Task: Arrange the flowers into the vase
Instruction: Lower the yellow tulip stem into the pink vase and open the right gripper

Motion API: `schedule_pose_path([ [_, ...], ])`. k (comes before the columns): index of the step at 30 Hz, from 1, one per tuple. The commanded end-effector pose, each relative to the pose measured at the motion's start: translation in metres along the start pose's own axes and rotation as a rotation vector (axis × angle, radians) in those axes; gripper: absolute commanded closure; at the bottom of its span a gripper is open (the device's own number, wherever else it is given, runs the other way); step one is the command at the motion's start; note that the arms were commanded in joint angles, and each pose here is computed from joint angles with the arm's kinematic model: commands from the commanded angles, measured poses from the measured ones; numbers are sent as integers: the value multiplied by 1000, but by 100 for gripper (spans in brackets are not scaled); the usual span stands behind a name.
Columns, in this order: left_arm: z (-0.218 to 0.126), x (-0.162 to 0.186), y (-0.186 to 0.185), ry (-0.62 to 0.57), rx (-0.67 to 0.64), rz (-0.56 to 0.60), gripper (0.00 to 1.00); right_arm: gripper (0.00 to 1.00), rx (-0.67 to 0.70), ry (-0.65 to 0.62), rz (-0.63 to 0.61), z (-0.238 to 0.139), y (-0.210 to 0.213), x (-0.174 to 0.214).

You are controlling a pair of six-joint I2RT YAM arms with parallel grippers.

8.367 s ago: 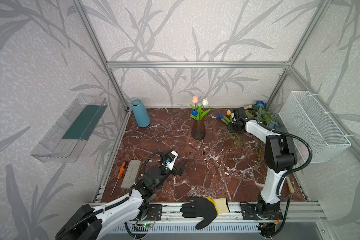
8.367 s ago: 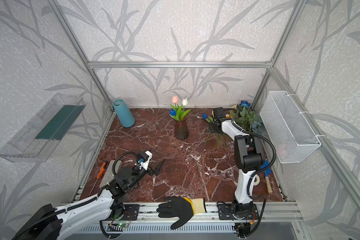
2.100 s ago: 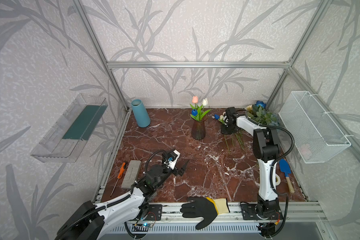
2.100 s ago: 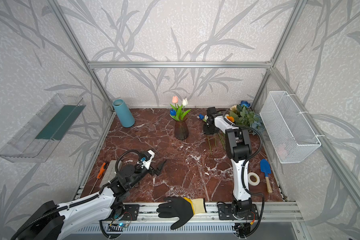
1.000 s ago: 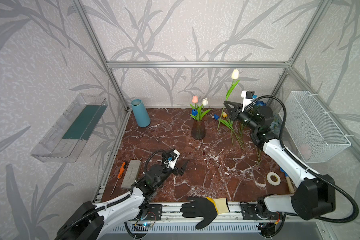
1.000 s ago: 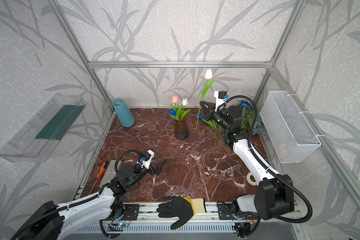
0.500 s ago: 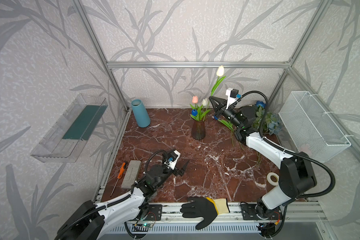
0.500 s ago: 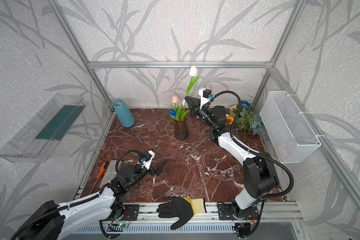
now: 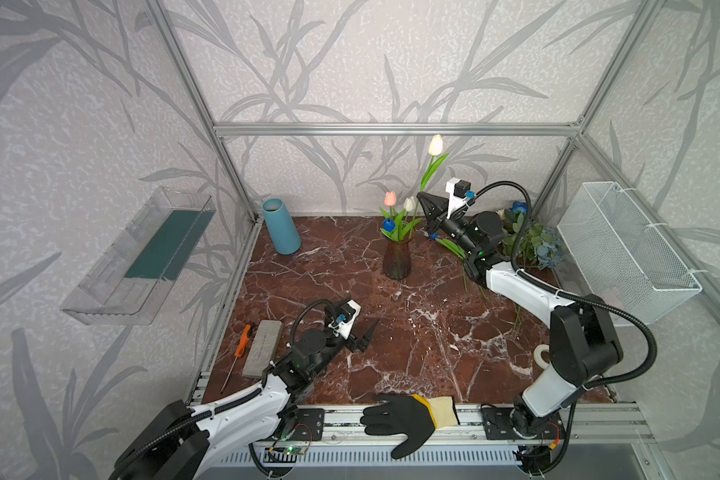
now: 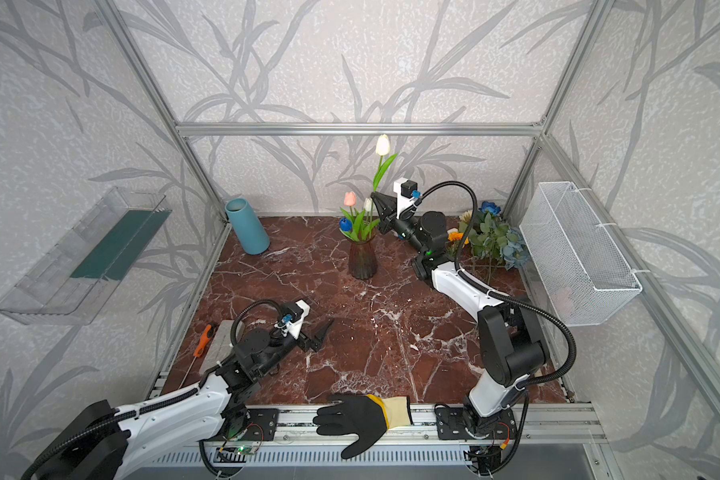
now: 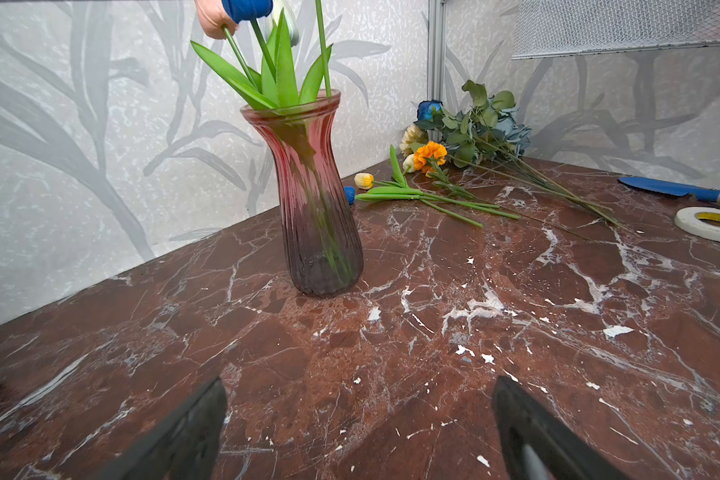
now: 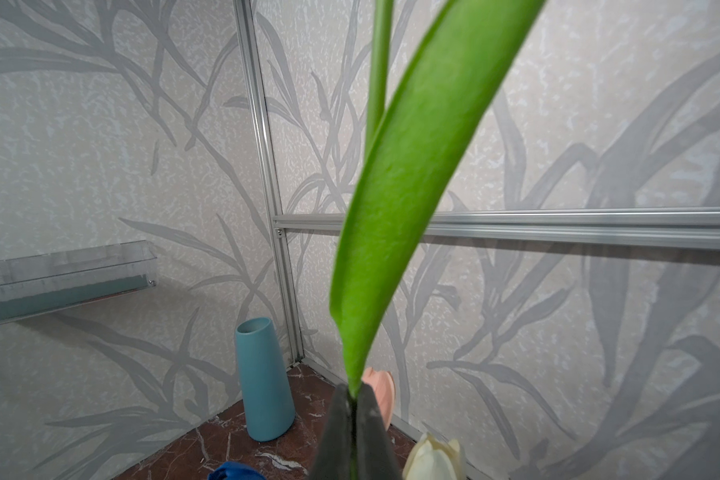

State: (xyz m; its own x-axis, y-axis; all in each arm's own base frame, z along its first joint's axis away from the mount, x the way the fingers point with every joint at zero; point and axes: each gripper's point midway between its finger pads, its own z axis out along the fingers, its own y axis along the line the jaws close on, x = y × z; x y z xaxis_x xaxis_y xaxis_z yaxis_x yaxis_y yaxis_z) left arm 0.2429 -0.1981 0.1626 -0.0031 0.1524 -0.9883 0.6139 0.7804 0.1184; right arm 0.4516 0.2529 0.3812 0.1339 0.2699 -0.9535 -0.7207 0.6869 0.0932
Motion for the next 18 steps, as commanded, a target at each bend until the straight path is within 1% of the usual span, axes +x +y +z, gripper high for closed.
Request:
schedule_pose_path([
  [1,2,-17,0,-43,5,9,1,100,-25,-5,-51,-2,5,12],
  [8,2,-17,0,-42,2,10,1,100,-46,44,-80,-7,11,37],
  [13,2,-16,0,-39,3,11,1,100,-47,128,-143,-7,20,62],
  [14,2,-17,0,-40,2,12,1,100,-37,142,-159,-7,21,68],
  [15,2,-16,0,-39,2,12,1,100,-27,181,-162,-7,18,87],
  [18,3,-17,1,-40,1,12,1,100,31,211,-177,-9,12,97],
])
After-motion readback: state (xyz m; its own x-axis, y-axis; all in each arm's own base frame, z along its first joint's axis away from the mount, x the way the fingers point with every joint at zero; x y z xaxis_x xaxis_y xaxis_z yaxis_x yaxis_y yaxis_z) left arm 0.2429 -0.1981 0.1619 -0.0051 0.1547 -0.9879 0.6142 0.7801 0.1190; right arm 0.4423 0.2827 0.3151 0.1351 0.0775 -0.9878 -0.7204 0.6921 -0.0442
